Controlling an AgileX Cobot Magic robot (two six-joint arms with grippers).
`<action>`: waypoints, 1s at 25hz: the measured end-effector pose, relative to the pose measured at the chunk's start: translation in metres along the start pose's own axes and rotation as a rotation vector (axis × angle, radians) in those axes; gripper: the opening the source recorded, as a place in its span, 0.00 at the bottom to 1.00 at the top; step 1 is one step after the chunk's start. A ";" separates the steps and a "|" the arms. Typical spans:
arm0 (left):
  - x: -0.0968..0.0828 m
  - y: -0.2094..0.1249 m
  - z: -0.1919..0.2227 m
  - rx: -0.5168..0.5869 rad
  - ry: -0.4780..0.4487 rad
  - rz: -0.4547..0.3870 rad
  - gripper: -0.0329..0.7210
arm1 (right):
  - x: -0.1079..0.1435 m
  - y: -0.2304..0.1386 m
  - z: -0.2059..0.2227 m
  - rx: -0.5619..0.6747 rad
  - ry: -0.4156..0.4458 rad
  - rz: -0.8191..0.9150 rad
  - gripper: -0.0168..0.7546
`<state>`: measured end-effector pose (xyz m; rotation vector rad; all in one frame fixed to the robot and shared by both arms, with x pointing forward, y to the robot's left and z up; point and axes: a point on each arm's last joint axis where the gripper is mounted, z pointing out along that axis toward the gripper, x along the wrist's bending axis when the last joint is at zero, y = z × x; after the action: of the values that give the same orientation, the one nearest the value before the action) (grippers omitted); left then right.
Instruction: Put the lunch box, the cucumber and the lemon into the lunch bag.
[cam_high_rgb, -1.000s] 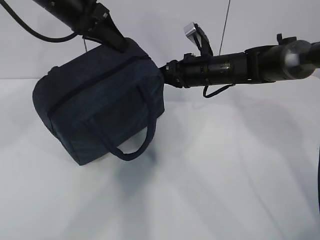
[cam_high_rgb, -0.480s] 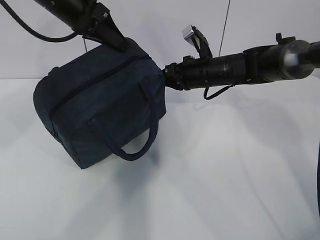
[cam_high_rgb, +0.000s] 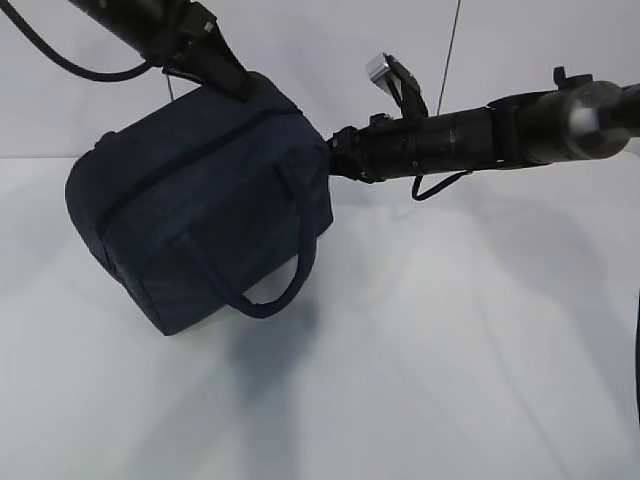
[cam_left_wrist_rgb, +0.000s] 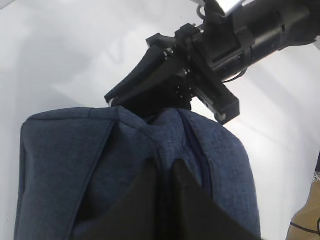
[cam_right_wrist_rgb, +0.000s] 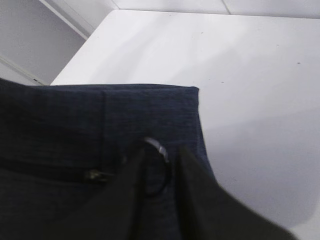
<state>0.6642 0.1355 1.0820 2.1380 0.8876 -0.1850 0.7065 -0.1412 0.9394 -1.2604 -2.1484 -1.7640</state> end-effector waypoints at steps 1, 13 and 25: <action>-0.001 0.000 -0.001 -0.001 0.000 0.001 0.07 | -0.001 0.000 -0.001 -0.001 -0.001 0.001 0.37; -0.001 0.001 -0.001 -0.004 -0.004 -0.003 0.07 | 0.003 0.027 -0.050 0.011 0.048 -0.050 0.76; -0.002 0.001 0.002 -0.005 -0.015 -0.065 0.07 | 0.059 0.062 -0.097 0.144 -0.014 -0.218 0.76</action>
<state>0.6635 0.1320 1.0819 2.1017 0.9487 -0.2308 0.6668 -0.1933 1.0512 -1.0433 -2.4533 -1.6392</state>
